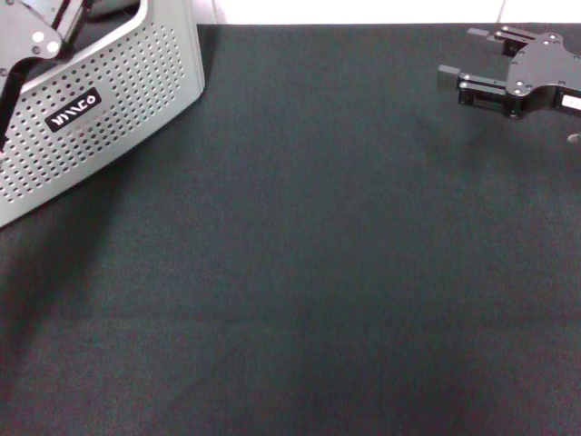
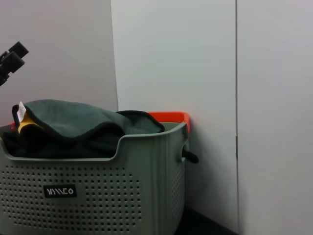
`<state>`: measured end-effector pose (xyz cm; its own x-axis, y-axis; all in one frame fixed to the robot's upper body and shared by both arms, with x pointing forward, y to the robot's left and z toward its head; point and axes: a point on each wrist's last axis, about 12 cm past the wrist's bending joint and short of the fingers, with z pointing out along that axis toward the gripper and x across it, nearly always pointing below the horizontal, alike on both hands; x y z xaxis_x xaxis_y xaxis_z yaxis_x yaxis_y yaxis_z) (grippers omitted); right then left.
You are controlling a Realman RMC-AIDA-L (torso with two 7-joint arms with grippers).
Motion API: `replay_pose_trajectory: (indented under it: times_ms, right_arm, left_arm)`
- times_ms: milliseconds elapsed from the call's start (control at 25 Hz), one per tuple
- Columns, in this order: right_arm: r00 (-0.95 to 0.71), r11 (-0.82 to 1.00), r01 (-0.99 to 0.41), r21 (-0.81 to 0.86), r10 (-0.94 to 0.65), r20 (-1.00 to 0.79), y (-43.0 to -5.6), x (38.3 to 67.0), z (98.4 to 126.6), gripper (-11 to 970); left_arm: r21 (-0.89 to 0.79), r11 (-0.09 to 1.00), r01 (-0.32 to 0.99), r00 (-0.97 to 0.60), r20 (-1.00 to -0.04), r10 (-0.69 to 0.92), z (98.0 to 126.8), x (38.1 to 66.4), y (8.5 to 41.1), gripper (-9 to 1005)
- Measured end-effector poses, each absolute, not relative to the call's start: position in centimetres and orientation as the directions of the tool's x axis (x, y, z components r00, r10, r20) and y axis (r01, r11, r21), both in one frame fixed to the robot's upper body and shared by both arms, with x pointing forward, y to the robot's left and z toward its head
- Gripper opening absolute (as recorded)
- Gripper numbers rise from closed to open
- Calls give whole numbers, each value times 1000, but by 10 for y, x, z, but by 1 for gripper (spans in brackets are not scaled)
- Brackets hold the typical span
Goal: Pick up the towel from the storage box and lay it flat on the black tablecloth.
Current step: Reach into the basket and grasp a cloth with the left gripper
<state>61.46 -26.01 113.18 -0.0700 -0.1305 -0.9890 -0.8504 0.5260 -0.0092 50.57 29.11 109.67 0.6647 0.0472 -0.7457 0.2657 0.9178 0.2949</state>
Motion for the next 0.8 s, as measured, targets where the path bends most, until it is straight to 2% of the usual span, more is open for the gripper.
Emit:
replay_pose_trajectory:
  times_ms: [200,440,600,800]
  right_arm:
    - [-57,536,-844,-30,-146,-988,-261,616,1131,707]
    - [-57,562,-826,-41,-156,-986,-262,620,1131,707]
    - [-51,565,-823,-49,-161,-986,-261,622,1132,707]
    - [-47,567,-822,-55,-164,-985,-261,622,1131,707]
  left_arm:
    - [307,925,225,682,-727,75,1099,513,282,738]
    - [292,925,242,687,-725,49,1103,526,267,738]
    - [202,935,293,663,-748,-46,1108,533,270,738]
    - [68,895,442,597,-767,-236,1119,539,283,738]
